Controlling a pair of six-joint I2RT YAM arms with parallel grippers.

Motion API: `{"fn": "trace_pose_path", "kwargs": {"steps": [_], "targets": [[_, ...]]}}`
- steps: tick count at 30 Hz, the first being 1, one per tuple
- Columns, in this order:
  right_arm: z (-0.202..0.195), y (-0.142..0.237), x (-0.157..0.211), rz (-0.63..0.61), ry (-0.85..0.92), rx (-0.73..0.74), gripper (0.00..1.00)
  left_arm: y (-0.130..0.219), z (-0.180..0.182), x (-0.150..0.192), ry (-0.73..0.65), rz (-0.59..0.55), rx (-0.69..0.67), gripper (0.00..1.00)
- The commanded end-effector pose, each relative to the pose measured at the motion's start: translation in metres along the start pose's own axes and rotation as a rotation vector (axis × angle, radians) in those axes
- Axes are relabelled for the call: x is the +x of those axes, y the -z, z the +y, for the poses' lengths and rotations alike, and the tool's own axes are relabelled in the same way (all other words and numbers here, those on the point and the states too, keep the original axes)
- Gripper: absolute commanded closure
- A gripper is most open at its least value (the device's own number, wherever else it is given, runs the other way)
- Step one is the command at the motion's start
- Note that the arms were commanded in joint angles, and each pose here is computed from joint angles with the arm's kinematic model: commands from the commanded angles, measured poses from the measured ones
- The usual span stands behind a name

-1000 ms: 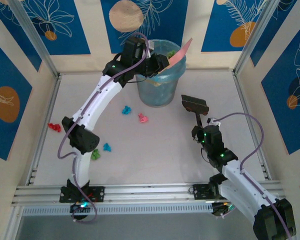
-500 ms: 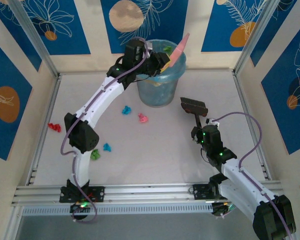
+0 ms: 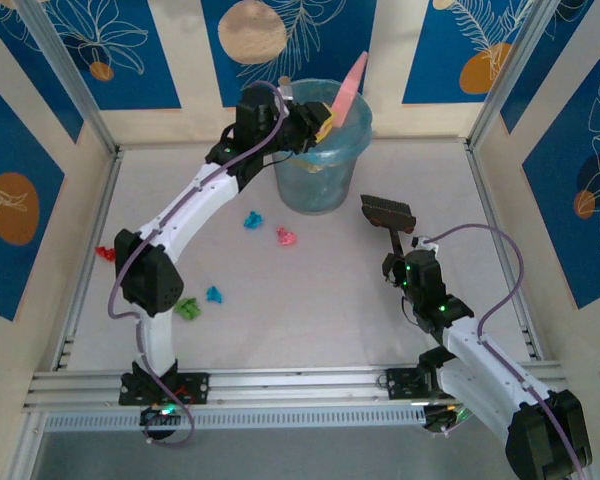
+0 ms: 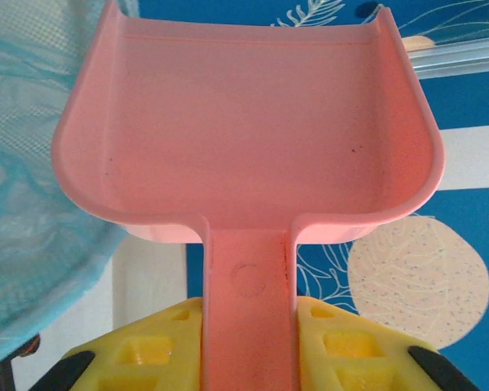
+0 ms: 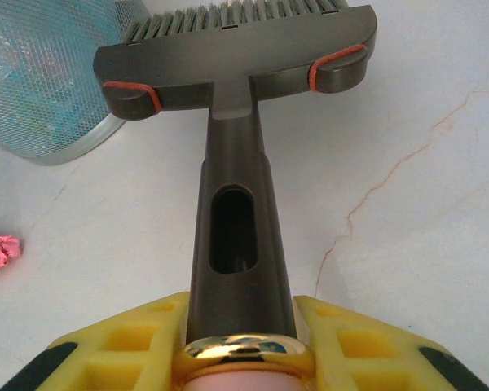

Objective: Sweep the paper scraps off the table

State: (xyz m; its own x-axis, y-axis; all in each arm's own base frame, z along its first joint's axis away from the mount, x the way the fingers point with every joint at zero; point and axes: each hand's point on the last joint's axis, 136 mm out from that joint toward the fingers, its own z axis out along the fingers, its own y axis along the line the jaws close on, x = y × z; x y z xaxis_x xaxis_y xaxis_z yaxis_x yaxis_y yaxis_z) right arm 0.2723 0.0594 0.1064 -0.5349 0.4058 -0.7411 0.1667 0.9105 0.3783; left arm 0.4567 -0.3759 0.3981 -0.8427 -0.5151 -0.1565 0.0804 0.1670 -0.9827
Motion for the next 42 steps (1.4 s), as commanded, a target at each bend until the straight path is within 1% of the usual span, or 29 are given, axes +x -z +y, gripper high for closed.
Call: {"fn": "trace_pose_path", "kwargs": {"steps": [1,6,11,15,18,22,26,30,31,35,38,42], "targets": [[0.009,0.004,-0.019,-0.064,0.001,-0.028,1.00,0.017,-0.037,-0.010,-0.037,-0.037,0.104,1.00],[0.009,0.005,-0.022,-0.076,0.004,-0.024,1.00,0.031,-0.062,-0.005,-0.107,-0.035,0.140,1.00],[0.007,0.005,-0.023,-0.082,0.009,-0.017,1.00,0.065,-0.079,0.014,-0.233,-0.081,0.148,1.00],[0.003,0.005,-0.020,-0.075,0.009,0.002,1.00,0.095,-0.077,0.043,-0.311,-0.073,0.148,1.00],[0.001,0.007,-0.019,-0.077,0.010,0.004,1.00,0.123,-0.074,0.074,-0.399,-0.056,0.145,1.00],[0.000,0.009,-0.016,-0.080,0.004,-0.007,1.00,0.154,-0.059,0.112,-0.502,0.004,0.119,1.00],[-0.001,0.010,-0.014,-0.072,-0.003,-0.010,1.00,0.189,-0.033,0.145,-0.631,0.053,0.046,1.00],[0.000,0.009,-0.012,-0.063,-0.008,-0.019,1.00,0.221,0.008,0.167,-0.742,0.088,-0.062,1.00],[0.001,0.010,-0.012,-0.064,-0.009,-0.023,1.00,0.224,0.016,0.170,-0.756,0.099,-0.083,1.00],[0.004,0.012,-0.011,-0.056,-0.023,-0.047,1.00,0.243,0.084,0.191,-0.811,0.175,-0.228,1.00],[0.012,0.016,-0.011,-0.047,-0.035,-0.094,1.00,0.251,0.135,0.198,-0.823,0.178,-0.334,1.00],[0.023,0.022,-0.010,-0.036,-0.054,-0.159,1.00,0.255,0.190,0.201,-0.837,0.192,-0.455,1.00]]}}
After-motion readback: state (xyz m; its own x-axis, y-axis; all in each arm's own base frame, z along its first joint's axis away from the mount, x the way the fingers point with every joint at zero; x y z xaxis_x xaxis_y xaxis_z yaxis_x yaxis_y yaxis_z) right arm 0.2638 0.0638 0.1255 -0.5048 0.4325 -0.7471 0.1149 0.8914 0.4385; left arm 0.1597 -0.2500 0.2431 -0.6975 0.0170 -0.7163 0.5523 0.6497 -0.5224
